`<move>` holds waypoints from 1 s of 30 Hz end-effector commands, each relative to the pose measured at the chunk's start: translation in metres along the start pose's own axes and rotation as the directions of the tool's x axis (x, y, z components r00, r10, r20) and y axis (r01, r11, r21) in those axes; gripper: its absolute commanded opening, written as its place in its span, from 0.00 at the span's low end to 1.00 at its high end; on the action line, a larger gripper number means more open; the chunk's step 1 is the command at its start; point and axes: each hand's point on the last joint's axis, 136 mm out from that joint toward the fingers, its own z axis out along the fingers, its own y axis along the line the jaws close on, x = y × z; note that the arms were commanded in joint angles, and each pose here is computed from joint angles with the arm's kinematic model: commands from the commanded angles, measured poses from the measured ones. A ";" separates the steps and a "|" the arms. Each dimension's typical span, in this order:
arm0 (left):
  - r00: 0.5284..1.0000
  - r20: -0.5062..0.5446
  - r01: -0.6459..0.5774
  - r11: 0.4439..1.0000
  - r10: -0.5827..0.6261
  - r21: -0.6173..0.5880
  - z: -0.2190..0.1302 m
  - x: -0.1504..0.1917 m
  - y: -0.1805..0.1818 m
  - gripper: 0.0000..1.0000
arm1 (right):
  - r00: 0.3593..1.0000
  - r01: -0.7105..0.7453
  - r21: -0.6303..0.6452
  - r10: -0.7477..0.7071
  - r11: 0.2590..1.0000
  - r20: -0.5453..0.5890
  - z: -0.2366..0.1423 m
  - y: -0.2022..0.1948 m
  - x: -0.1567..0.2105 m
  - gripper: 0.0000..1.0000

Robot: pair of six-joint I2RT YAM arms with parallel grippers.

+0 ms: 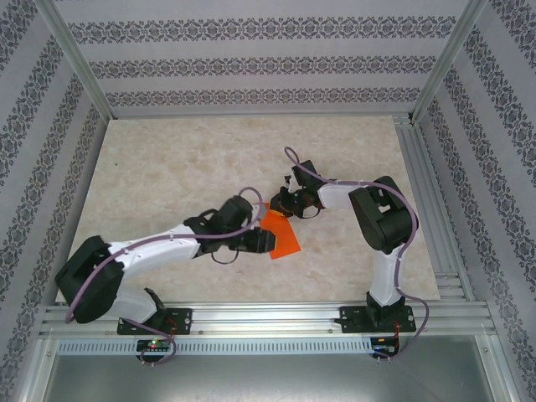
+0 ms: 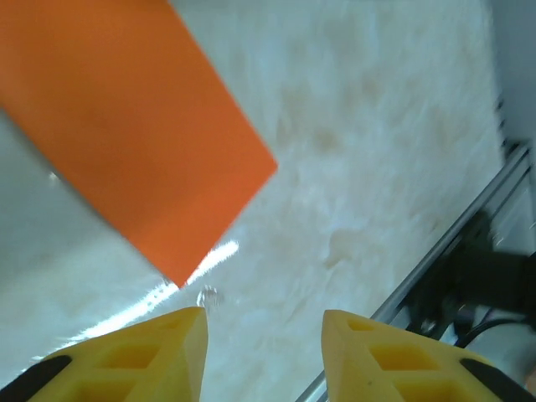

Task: Fold a paper plane with a square sheet of paper (fold left side to right side)
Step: First fold the square sheet of paper in half at the center of the table, then hold the square sheet of paper at the center of the table.

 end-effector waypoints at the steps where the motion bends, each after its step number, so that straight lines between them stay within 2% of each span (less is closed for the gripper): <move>1: 0.998 0.030 0.058 0.998 -0.057 -0.026 -0.016 -0.017 0.021 0.43 | 0.998 -0.065 0.086 0.064 0.994 0.018 0.004 -0.027 0.014 0.14; 7: 0.998 0.010 0.063 0.994 -0.065 0.090 0.006 -0.030 0.010 0.41 | 0.998 -0.056 0.093 0.054 0.994 0.020 0.003 -0.025 0.011 0.14; 15: 0.998 -0.043 0.060 0.987 -0.054 0.150 0.046 -0.029 0.001 0.40 | 0.999 -0.051 0.099 0.050 0.994 0.010 0.005 -0.025 0.013 0.14; 21: 0.993 -0.106 0.069 0.991 -0.057 0.111 0.075 -0.019 0.010 0.39 | 0.999 -0.048 0.104 0.048 0.993 0.004 0.006 -0.025 0.014 0.14; 30: 0.983 -0.158 0.094 0.995 -0.089 0.028 0.090 0.002 0.038 0.38 | 0.999 -0.041 0.101 0.041 0.994 0.002 0.006 -0.022 0.013 0.14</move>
